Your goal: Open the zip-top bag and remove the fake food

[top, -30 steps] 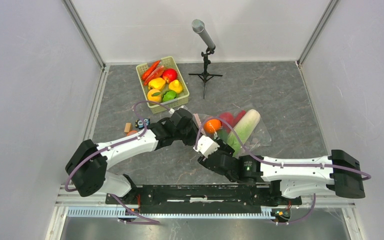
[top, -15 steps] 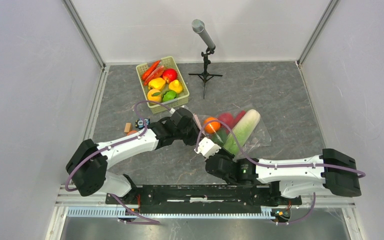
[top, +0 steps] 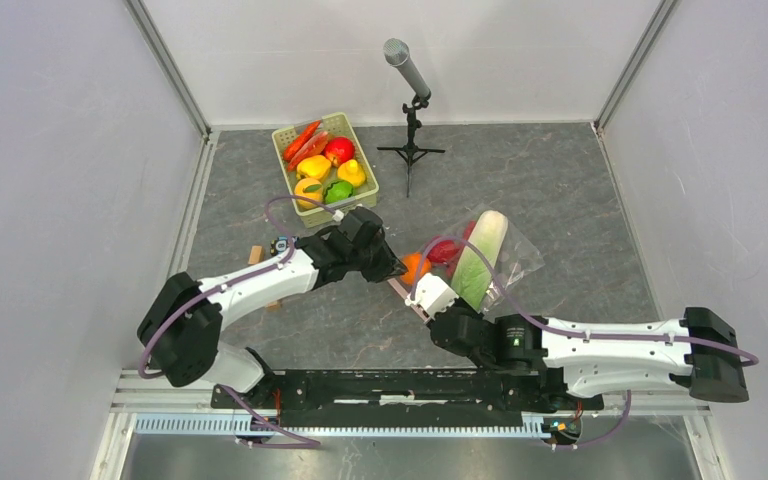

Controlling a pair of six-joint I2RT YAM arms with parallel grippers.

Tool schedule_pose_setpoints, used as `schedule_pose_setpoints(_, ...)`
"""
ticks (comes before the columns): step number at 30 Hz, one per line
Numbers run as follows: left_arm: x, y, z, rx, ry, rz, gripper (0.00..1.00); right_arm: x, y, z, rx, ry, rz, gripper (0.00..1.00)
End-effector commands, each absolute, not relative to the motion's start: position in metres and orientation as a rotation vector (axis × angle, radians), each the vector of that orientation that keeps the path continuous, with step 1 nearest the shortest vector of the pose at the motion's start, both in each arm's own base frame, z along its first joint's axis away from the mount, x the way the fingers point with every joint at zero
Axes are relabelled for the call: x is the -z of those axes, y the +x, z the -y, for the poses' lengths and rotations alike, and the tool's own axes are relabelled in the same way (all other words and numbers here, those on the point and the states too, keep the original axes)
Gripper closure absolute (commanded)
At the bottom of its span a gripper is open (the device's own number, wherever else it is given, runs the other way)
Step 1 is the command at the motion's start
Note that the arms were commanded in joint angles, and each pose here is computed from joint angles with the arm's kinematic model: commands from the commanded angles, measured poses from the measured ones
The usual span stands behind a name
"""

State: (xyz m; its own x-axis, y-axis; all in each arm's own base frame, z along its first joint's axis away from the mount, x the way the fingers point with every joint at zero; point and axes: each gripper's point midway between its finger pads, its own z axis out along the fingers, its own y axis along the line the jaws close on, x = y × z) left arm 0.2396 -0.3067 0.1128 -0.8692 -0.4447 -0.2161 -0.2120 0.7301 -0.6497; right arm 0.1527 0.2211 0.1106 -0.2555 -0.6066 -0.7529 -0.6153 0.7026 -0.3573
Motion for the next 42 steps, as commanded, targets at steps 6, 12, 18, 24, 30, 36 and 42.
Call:
schedule_pose_setpoints(6,-0.091,0.212,0.292,1.044,-0.505,-2.523,0.47,-0.118,0.145,-0.223,-0.125,-0.845,-1.986,0.39)
schedule_pose_setpoints(12,-0.086,0.212,0.300,1.158,-0.499,-2.457,0.37,-0.115,0.143,-0.227,-0.118,-0.907,-1.981,0.29)
schedule_pose_setpoints(18,-0.083,0.218,0.320,1.309,-0.529,-2.379,0.44,-0.120,0.145,-0.228,-0.113,-0.903,-1.962,0.28)
schedule_pose_setpoints(24,-0.068,0.212,0.334,1.367,-0.531,-2.383,0.51,-0.124,0.146,-0.228,-0.136,-0.894,-1.936,0.27)
schedule_pose_setpoints(30,-0.072,0.206,0.345,1.455,-0.549,-2.362,0.74,-0.126,0.148,-0.226,-0.135,-0.923,-1.891,0.27)
schedule_pose_setpoints(36,-0.087,0.200,0.349,1.422,-0.565,-2.386,0.98,-0.122,0.144,-0.230,-0.137,-1.071,-1.808,0.29)
schedule_pose_setpoints(42,-0.095,0.199,0.350,1.267,-0.619,-2.482,0.98,-0.129,0.133,-0.249,-0.261,-1.120,-1.718,0.26)
